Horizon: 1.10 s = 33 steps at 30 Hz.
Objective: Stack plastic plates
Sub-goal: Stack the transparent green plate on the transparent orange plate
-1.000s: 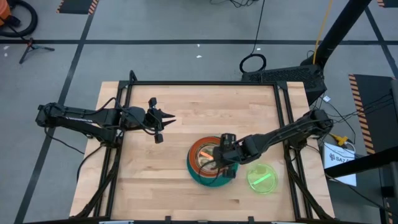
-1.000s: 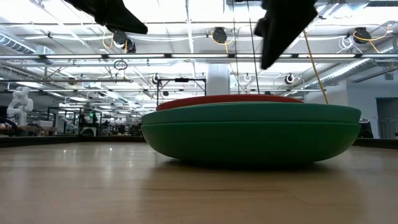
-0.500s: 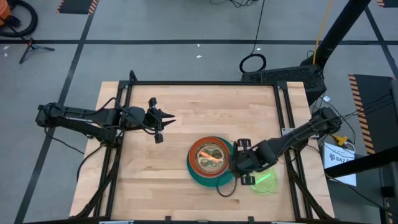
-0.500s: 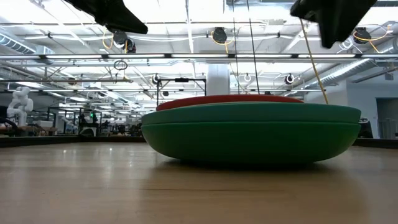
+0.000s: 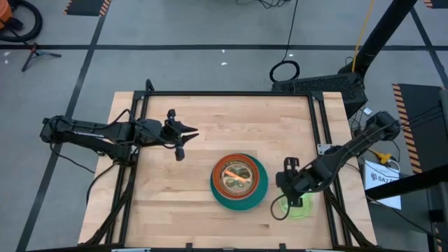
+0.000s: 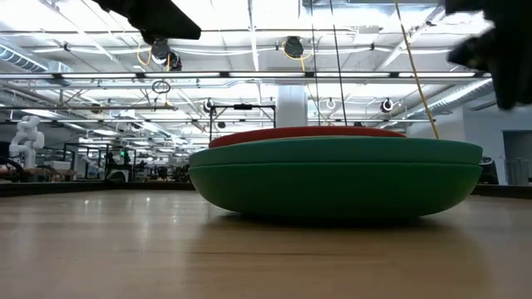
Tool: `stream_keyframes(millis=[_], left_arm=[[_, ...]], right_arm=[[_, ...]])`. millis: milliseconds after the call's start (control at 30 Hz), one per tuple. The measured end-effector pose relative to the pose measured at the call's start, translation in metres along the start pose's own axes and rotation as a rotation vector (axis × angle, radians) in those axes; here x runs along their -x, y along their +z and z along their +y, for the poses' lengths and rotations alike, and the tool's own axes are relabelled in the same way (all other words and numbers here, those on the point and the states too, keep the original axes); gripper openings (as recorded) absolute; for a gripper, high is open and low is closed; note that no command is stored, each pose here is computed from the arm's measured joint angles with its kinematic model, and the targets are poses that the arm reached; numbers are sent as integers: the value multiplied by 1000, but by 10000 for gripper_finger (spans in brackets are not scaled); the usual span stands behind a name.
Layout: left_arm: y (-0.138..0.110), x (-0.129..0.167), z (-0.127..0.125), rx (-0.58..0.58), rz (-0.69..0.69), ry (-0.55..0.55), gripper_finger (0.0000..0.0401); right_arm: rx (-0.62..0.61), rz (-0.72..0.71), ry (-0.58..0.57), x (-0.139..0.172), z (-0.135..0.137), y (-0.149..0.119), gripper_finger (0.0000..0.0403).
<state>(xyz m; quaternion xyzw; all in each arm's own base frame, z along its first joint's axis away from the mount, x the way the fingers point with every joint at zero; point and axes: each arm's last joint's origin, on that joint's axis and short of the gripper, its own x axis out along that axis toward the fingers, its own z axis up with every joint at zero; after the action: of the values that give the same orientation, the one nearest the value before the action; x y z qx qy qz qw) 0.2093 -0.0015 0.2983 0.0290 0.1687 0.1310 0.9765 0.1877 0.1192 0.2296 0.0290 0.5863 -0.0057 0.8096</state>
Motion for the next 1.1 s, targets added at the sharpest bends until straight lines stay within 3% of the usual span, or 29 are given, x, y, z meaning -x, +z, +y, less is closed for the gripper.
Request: stream_keyframes(millis=[167,400,1100], left_arm=[[0,0,0,31,1,0,81],[-2,-3,-1,57,14,1,81],[-9,-17,-6,27,72,2,81]], right_arm=[[-60,54,23,-27,-13,-29,90],[-146,117,-26,-50,-24,-51,90],[-177,111,-39,-58,-26,-56,90]])
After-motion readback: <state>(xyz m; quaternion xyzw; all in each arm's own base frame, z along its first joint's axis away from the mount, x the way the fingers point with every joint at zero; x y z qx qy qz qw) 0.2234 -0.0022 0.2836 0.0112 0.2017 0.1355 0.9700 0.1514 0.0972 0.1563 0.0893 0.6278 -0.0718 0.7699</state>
